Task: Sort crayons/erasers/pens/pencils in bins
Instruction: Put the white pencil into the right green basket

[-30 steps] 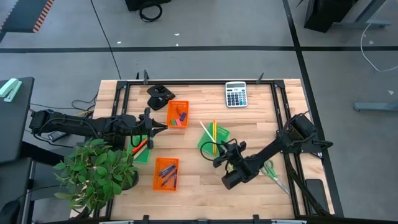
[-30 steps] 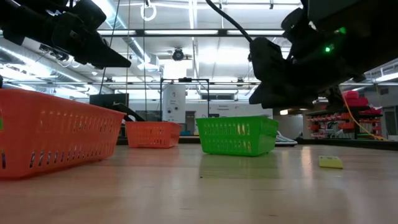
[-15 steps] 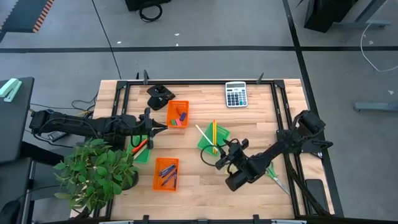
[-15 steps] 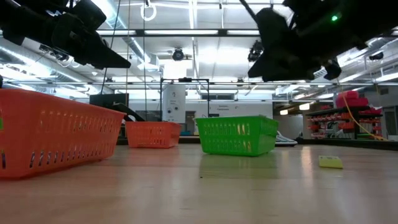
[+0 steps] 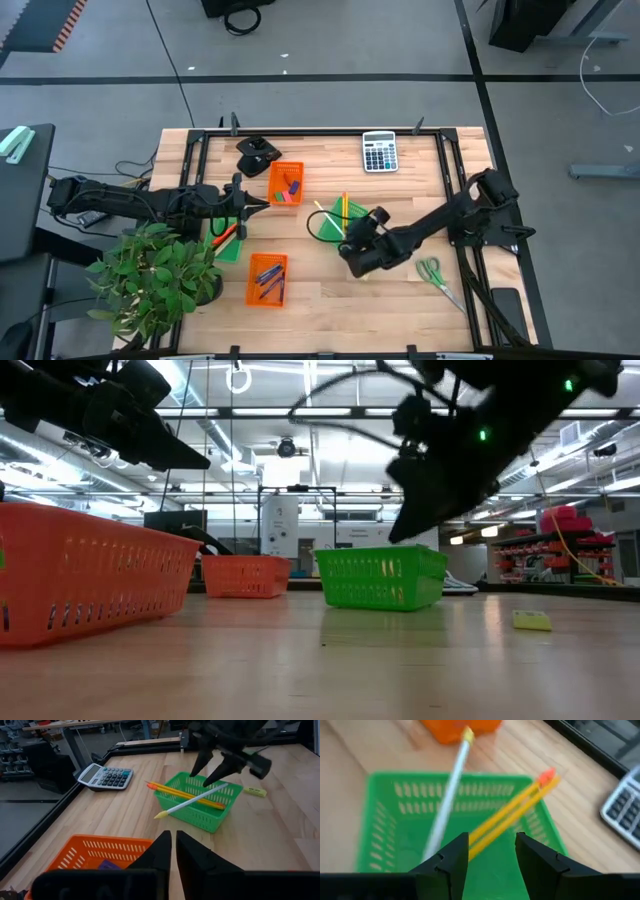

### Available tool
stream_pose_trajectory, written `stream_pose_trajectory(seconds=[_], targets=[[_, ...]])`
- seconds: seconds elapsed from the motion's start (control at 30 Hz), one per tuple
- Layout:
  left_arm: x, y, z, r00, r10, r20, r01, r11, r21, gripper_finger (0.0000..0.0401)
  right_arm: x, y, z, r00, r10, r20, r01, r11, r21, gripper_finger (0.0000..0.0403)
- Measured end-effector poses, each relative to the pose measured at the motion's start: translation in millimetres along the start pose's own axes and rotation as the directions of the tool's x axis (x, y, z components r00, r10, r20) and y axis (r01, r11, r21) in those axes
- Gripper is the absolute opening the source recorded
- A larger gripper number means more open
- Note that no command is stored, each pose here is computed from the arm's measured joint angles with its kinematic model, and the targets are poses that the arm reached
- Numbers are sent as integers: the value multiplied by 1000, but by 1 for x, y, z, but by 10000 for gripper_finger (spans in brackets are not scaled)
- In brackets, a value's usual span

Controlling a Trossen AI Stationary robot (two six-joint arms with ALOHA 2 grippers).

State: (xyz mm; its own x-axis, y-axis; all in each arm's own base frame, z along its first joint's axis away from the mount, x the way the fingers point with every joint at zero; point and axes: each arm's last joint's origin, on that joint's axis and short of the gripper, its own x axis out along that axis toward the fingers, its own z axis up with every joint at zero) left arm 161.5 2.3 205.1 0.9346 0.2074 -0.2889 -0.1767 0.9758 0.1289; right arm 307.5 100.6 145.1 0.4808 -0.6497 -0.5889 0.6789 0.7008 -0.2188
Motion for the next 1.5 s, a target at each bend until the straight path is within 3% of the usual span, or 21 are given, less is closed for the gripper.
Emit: stream_pose_trajectory(seconds=[0.1,0.3,0.4,0.5,0.73,1.2,1.3,1.5], targets=[[0,0,0,1000,0,0,0,1000,0,40,-12,-3,16,999,51,13,-51,998,-25,168],[0,0,0,1000,0,0,0,1000,0,35,-47,-20,63,976,205,65,-208,978,29,168],[0,0,0,1000,0,1,0,1000,1,35,-47,-23,81,935,354,-3,-354,935,24,168],[0,0,0,1000,0,3,0,1000,0,39,-28,-15,89,903,411,-128,-412,911,20,168],[0,0,0,1000,0,2,0,1000,-6,39,23,0,98,870,247,-427,-324,939,-117,168],[0,0,0,1000,0,5,0,1000,-8,43,50,2,101,850,200,-487,-304,942,-143,163],[0,0,0,1000,0,4,0,1000,-8,40,50,1,104,856,210,-472,-321,932,-167,136],[0,0,0,1000,0,4,0,1000,-8,43,52,0,104,844,222,-488,-344,922,-177,41]])
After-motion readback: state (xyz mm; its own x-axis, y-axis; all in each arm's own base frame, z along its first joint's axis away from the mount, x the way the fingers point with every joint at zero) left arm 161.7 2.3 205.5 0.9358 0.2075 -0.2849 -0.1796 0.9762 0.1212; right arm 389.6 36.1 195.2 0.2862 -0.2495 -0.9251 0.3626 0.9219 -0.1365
